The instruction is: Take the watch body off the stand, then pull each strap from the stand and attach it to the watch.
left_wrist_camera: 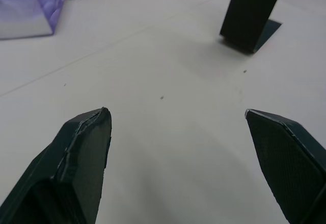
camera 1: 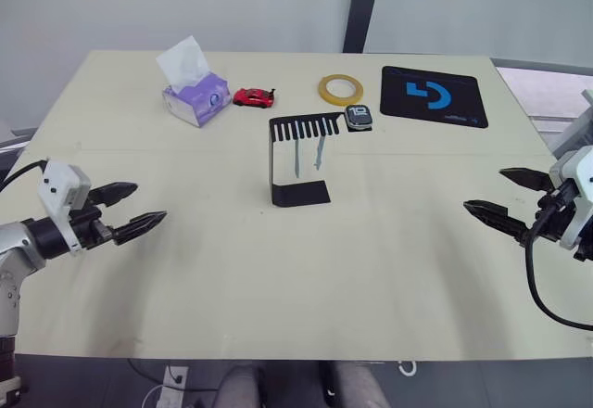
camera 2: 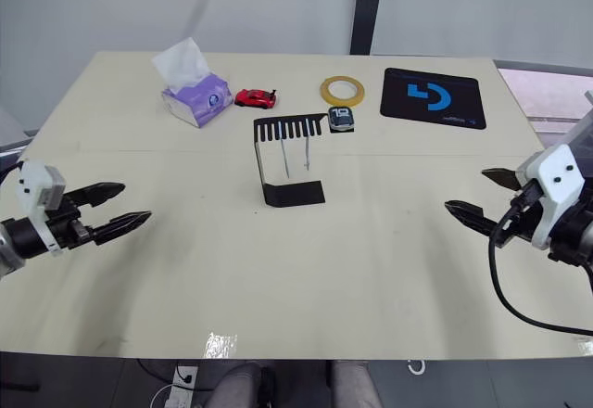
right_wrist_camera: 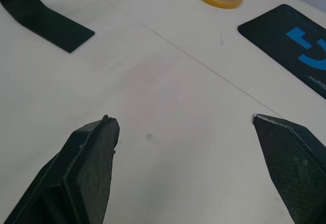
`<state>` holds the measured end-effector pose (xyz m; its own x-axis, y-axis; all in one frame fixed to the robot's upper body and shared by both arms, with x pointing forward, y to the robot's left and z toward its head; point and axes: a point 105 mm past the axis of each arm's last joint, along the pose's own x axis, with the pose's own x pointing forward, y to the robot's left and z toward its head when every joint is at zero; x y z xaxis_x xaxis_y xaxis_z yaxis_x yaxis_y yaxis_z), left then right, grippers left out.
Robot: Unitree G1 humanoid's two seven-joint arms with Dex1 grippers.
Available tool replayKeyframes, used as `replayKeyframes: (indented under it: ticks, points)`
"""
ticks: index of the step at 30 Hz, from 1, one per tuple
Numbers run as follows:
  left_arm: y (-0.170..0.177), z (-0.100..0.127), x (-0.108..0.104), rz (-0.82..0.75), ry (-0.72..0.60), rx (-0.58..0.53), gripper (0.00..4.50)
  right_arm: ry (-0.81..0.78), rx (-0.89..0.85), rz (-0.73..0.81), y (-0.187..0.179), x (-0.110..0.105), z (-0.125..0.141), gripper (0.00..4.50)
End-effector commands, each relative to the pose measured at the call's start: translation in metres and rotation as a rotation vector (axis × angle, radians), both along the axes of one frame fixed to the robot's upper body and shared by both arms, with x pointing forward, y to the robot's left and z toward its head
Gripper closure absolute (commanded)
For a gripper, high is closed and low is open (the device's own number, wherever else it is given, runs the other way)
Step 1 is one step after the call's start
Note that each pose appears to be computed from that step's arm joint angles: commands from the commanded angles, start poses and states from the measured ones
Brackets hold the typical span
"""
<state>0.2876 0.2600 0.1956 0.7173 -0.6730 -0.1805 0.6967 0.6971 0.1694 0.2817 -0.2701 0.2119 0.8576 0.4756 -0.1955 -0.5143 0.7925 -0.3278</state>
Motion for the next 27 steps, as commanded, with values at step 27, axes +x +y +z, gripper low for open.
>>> replayKeyframes:
  ticks: [27]
  points:
    - [-0.151,0.116,0.011,-0.666,-0.257,-0.087,0.04,-0.206,0.41,-0.153,0.173,0.024,0.082,0.0]
